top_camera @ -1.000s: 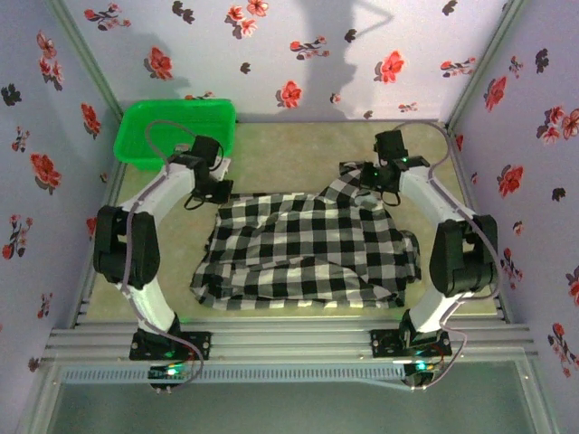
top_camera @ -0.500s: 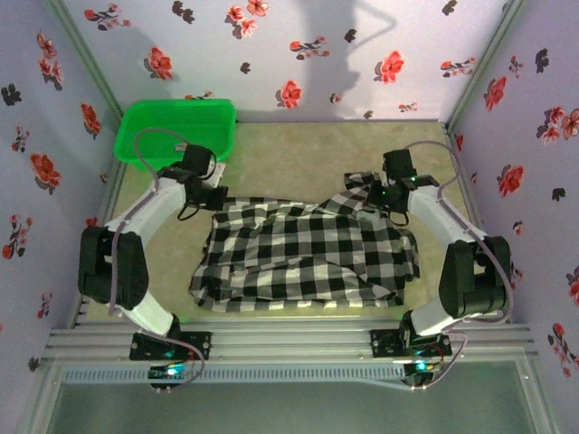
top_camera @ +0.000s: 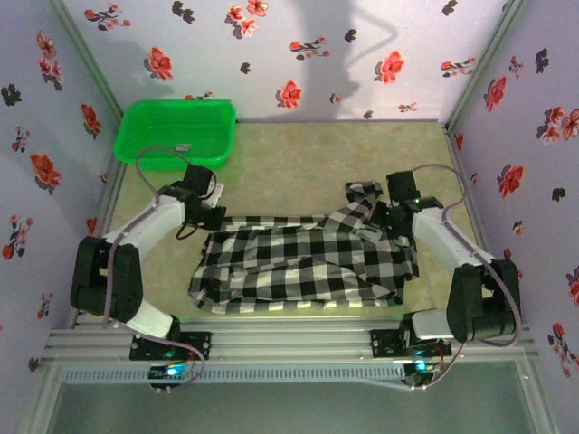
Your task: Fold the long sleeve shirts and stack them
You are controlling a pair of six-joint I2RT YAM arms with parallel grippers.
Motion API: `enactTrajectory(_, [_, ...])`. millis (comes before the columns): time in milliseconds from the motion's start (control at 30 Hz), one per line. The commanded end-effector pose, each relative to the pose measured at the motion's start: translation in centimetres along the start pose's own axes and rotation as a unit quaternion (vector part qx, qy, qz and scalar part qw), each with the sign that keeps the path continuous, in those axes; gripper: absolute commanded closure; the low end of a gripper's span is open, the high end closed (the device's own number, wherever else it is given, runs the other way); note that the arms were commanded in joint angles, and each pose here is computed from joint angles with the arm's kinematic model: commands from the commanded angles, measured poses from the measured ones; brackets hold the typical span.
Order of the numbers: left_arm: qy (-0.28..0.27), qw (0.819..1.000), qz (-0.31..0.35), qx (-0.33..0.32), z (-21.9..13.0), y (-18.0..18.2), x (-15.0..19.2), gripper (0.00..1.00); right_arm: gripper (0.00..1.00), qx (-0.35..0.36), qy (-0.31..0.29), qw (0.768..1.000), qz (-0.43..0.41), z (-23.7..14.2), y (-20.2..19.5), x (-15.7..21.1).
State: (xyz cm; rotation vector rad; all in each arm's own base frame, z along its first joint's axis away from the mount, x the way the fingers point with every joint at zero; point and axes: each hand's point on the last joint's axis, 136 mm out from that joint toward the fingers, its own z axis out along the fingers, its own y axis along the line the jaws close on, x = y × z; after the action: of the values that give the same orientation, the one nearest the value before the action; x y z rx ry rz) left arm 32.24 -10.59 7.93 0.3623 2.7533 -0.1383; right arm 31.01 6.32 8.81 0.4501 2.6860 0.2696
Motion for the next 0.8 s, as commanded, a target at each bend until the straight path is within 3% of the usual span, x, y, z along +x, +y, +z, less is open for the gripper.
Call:
enactTrajectory(0, [0.001, 0.999, -0.009, -0.031, -0.2, 1.0, 1.1, 1.0, 1.0, 0.008, 0.003, 1.0, 0.025, 0.2, -0.9, 0.8])
enactTrajectory(300, [0.062, 0.997, -0.034, -0.041, 2.0, 0.4, 4.2, 1.0, 1.0, 0.024, 0.035, 0.998, 0.043, 2.3, -2.0, 2.9])
enactTrajectory(467, [0.09, 0.993, -0.052, -0.049, 2.2, 0.6, 5.4, 0.91, 1.0, 0.027, 0.054, 0.997, 0.05, 3.3, -2.4, 4.3])
enactTrajectory(567, [0.104, 0.991, -0.076, -0.046, 1.8, 0.4, 6.2, 0.81, 0.97, 0.033, 0.061, 0.996, 0.054, 3.4, -2.8, 4.9])
enactTrajectory(633, [0.112, 0.988, -0.097, -0.047, 1.4, 0.3, 7.0, 0.71, 0.9, 0.038, 0.063, 0.996, 0.055, 3.3, -3.0, 5.1])
enactTrajectory(667, [0.116, 0.986, -0.109, -0.054, 1.1, 0.5, 7.4, 0.57, 0.84, 0.04, 0.064, 0.996, 0.057, 3.2, -3.1, 5.3])
enactTrajectory(700, [0.117, 0.983, -0.122, -0.065, 0.6, 0.8, 7.6, 0.45, 0.74, 0.04, 0.066, 0.995, 0.059, 3.1, -3.2, 5.4])
enactTrajectory(767, [0.112, 0.98, -0.145, -0.081, -0.2, 1.3, 7.6, 0.33, 0.49, 0.03, 0.068, 0.995, 0.065, 2.9, -2.9, 5.6])
